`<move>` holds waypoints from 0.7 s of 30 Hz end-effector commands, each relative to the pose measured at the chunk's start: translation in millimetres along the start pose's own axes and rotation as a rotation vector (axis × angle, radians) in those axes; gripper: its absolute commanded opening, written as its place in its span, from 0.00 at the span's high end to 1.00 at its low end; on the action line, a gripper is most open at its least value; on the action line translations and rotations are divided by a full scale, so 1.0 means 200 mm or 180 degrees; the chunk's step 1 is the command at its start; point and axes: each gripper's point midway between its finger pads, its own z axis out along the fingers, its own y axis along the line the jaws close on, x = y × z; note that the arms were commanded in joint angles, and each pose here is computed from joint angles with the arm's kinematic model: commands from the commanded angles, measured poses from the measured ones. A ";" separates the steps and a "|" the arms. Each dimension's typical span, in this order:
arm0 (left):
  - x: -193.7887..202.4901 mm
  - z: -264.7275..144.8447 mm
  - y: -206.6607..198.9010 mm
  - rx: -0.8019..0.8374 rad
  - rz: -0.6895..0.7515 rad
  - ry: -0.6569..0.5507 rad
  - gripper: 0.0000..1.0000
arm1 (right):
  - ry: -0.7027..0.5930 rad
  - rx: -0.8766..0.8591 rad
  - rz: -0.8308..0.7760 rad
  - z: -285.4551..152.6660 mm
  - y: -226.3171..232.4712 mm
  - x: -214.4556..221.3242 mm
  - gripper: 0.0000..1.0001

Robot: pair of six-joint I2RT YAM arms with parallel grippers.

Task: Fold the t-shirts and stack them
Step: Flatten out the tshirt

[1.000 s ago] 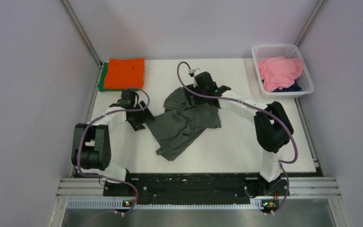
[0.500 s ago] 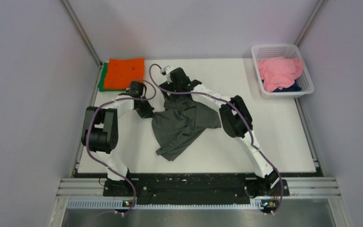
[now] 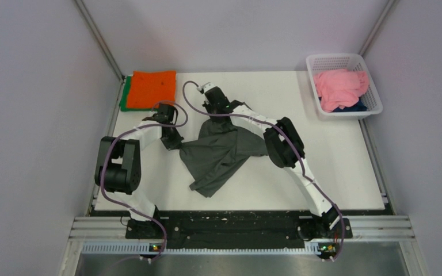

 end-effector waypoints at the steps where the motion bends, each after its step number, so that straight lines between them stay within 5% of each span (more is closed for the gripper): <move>1: -0.13 -0.24 -0.04 0.0110 0.0159 -0.0494 1.00 | -0.0426 0.0550 0.0249 -0.31 -0.24 -0.32 1.00; 6: -0.28 -0.70 -0.18 0.0544 0.0231 -0.1342 1.00 | -0.1242 0.0737 0.0467 -0.91 -0.44 -0.68 1.00; 14: -0.36 -1.58 -0.29 0.1703 0.0333 -0.2603 1.00 | -0.2255 0.0803 0.0527 -1.87 -0.65 -0.83 1.00; 21: -0.33 -2.33 -0.19 0.2589 0.0344 -0.3577 1.00 | -0.3250 0.0230 0.0507 -2.72 -0.64 -0.92 1.00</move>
